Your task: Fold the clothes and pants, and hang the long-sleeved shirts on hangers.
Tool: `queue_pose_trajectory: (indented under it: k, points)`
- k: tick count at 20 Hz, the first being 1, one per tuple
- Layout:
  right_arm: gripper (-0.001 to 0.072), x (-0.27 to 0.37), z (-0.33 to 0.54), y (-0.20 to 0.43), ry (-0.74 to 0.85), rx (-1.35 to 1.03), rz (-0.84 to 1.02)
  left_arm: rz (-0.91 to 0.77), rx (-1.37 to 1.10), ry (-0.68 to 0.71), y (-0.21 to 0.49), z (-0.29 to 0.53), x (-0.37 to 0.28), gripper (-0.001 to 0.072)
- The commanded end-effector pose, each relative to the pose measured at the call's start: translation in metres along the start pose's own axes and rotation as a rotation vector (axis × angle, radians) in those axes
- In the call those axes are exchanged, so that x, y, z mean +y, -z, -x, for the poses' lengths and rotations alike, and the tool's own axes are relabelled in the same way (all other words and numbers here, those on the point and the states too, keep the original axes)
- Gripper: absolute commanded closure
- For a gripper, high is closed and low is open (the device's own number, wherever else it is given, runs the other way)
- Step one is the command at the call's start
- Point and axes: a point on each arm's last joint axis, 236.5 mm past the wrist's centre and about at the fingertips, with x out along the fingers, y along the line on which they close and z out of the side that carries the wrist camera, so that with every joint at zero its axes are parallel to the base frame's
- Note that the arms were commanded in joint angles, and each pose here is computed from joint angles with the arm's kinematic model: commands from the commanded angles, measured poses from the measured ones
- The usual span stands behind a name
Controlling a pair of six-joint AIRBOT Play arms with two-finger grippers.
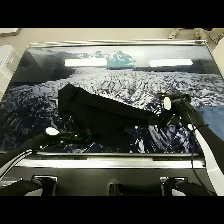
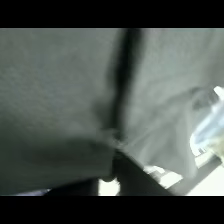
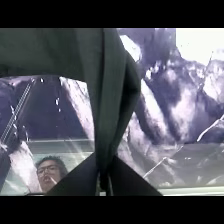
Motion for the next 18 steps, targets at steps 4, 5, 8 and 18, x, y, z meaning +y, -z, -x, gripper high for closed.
queue_pose_trajectory:
  k: [4,5,8,18]
  points:
    - [0.0675,0.018,0.011,0.004,-0.084,-0.008,-0.019,-0.065,-0.097,0.028,-0.018,0.008,-0.017,0.0685]
    - [0.0676,0.012,0.022,-0.004,-0.067,-0.061,-0.015,-0.146,-0.134,0.064,-0.025,0.022,-0.037,0.0685]
    - [0.0678,-0.02,0.108,-0.054,0.03,-0.379,-0.006,-0.593,-0.371,0.102,-0.061,0.115,-0.112,0.0685]
    - [0.0677,-0.12,0.479,0.041,0.017,-1.359,-0.322,-0.99,-1.589,0.538,0.1,0.604,-0.346,0.0684]
